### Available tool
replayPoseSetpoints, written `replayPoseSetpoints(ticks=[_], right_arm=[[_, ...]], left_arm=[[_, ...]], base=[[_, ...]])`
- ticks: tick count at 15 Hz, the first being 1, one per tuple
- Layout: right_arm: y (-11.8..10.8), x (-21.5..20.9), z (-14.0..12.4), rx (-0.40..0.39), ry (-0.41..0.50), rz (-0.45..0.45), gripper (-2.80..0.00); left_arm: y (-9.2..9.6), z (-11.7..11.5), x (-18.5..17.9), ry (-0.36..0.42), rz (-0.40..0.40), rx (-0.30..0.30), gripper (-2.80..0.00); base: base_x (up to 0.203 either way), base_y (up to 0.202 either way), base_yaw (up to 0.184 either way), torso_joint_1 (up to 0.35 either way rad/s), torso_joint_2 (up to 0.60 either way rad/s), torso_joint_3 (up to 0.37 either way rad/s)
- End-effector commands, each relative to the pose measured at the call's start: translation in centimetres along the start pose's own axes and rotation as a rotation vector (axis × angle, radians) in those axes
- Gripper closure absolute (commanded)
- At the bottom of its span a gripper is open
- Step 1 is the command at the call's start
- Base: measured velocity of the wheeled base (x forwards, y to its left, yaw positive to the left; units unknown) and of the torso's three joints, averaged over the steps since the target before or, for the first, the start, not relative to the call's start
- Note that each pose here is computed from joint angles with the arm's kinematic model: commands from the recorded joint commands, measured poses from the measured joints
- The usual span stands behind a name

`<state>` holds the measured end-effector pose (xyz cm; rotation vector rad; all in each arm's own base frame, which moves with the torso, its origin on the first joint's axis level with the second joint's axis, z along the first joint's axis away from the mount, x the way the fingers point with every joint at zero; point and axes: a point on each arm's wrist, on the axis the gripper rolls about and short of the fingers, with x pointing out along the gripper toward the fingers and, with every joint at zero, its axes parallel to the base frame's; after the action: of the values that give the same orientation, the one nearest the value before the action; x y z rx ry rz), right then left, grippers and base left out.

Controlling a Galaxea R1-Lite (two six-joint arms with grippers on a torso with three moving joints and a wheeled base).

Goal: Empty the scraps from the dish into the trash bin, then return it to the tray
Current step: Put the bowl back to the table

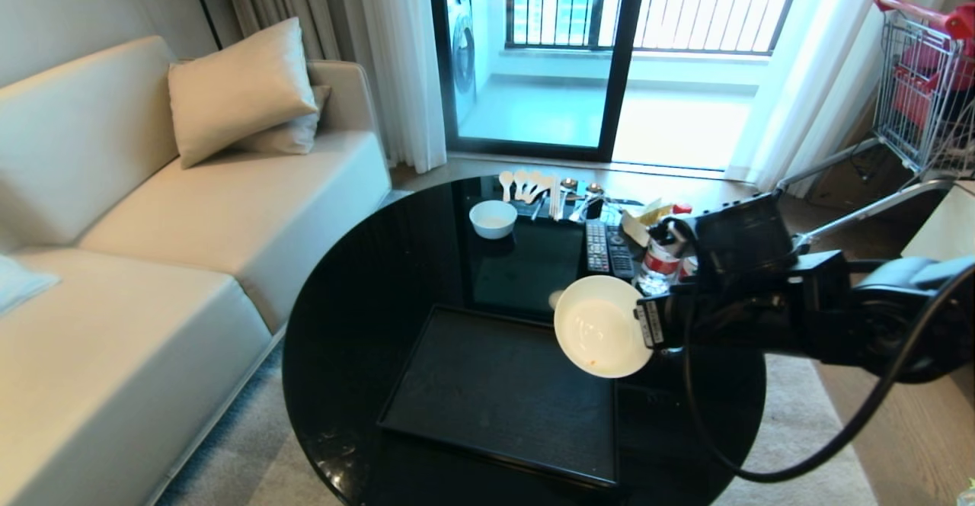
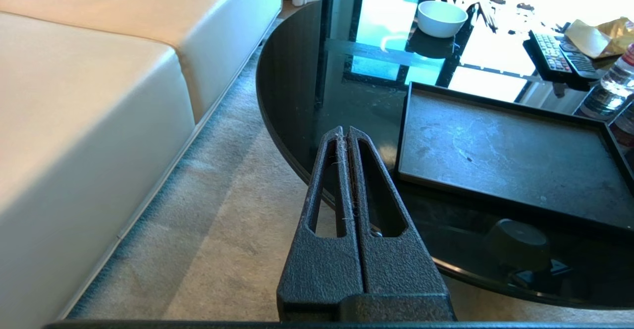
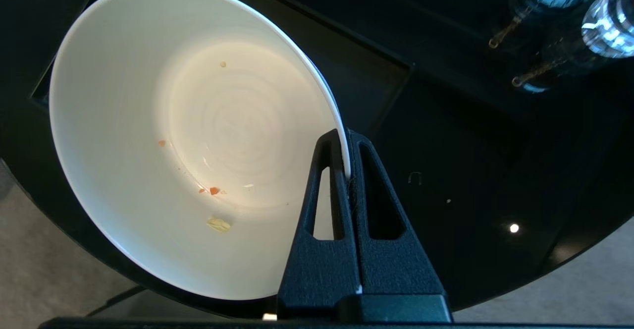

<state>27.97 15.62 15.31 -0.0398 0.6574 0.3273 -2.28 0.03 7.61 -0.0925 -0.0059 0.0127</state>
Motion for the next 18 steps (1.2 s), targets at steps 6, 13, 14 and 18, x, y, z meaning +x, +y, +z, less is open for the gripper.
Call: replayPoseSetpoints(ticks=[6,13,14,18], right_arm=[[4.3,7.0,-0.9,0.250,0.209,-0.057,0.00],[6.5,12.4,-1.4,0.318,0.322,-0.107,0.00],[6.5,12.9,-1.9,0.315,0.332,-0.115,0.00],[6.3,14.8,-3.4,0.310,0.338,-0.178,0.00]], left_arm=[[0.0,0.0,0.0,-0.001,0.001,-0.001,0.00],[0.0,0.0,0.0,-0.001,0.001,-0.001,0.00],[0.0,0.0,0.0,-0.001,0.001,-0.001,0.00],[0.0,0.0,0.0,-0.001,0.001,-0.001,0.00]], base=[[0.000,0.000,0.000,0.000,0.00,0.000],[0.000,0.000,0.000,0.000,0.00,0.000],[0.000,0.000,0.000,0.000,0.00,0.000],[0.000,0.000,0.000,0.000,0.00,0.000]])
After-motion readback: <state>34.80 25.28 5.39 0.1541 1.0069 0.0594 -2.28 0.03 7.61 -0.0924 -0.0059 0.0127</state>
